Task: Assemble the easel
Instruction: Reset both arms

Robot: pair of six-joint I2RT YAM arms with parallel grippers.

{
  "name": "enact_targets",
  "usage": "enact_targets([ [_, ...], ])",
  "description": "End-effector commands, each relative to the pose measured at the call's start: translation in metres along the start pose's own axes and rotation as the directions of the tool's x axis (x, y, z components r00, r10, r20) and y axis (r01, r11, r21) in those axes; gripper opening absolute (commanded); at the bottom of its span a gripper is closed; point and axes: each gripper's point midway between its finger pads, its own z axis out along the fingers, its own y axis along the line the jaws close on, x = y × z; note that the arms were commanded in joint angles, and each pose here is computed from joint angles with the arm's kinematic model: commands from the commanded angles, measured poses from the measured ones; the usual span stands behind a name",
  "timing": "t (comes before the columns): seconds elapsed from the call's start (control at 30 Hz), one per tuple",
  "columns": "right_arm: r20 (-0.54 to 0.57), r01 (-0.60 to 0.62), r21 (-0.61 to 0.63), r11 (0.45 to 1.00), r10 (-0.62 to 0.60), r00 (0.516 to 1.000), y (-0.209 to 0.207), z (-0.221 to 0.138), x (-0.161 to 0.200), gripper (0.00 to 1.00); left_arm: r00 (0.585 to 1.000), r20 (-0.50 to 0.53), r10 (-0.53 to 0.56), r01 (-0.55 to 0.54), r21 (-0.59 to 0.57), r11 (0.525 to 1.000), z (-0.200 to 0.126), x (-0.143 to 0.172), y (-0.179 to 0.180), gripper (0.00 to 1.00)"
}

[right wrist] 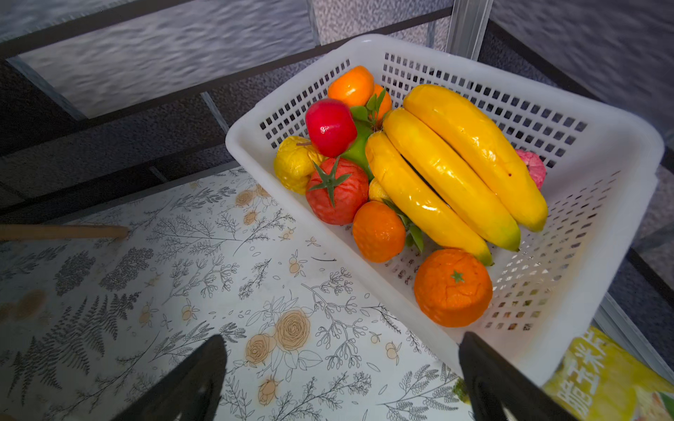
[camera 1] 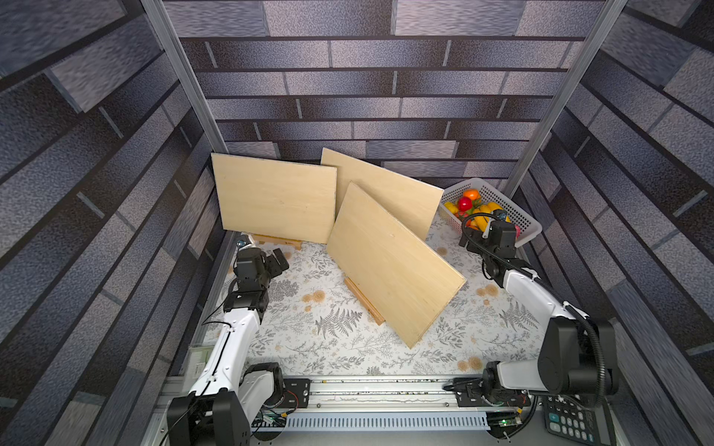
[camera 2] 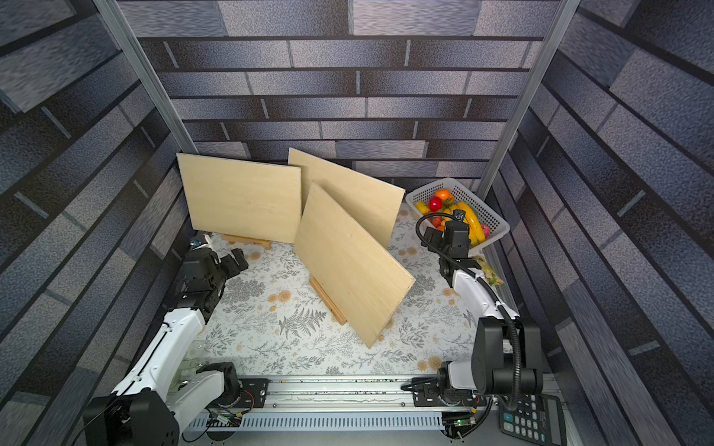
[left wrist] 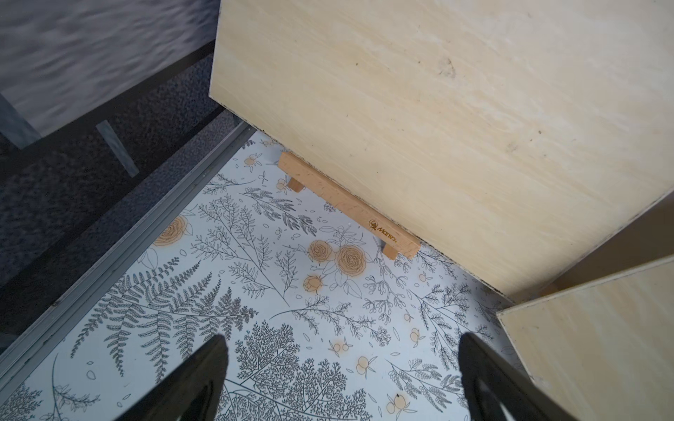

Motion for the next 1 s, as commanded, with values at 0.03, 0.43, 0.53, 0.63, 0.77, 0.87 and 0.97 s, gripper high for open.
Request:
enact_targets([
  [0.03, 0.034, 0.021, -0.062, 0.998, -0.019, 0.999, 0.011, 0.010, -0.008, 1.00, 0.999, 0.043, 0.031, -0.031, 0.007, 0.999, 0.007, -0.002, 0.004, 1.00],
  [0.43, 0.033, 0.002, -0.063, 0.998, 0.000, 0.999, 0.006, 0.019, 0.017, 1.00, 0.989, 0.135, 0.061, -0.068, 0.048, 0.997, 0.058, -0.008, 0.011, 1.00],
  [0.53, 0.034, 0.002, -0.065, 0.998, 0.000, 0.999, 0.006, 0.021, 0.016, 1.00, 0.988, 0.118, 0.099, -0.105, 0.045, 0.993, 0.073, 0.009, 0.010, 1.00],
  [0.63, 0.021, 0.014, -0.063, 0.998, -0.012, 1.000, 0.007, 0.024, 0.017, 1.00, 0.985, 0.081, 0.149, -0.154, 0.062, 0.986, 0.081, 0.031, 0.004, 1.00],
  [0.77, 0.013, 0.055, -0.060, 0.997, -0.054, 0.998, 0.006, 0.027, 0.018, 1.00, 0.974, 0.128, 0.189, -0.199, 0.072, 0.977, 0.083, 0.039, -0.004, 1.00],
  [0.87, 0.023, 0.086, -0.051, 0.995, -0.085, 0.996, 0.004, 0.027, 0.020, 1.00, 0.965, 0.136, 0.225, -0.240, 0.112, 0.964, 0.088, 0.050, -0.013, 1.00],
  [0.97, 0.023, 0.111, -0.055, 0.992, -0.109, 0.994, 0.003, 0.030, 0.028, 1.00, 0.960, 0.152, 0.233, -0.250, 0.101, 0.963, 0.093, 0.055, -0.012, 1.00],
])
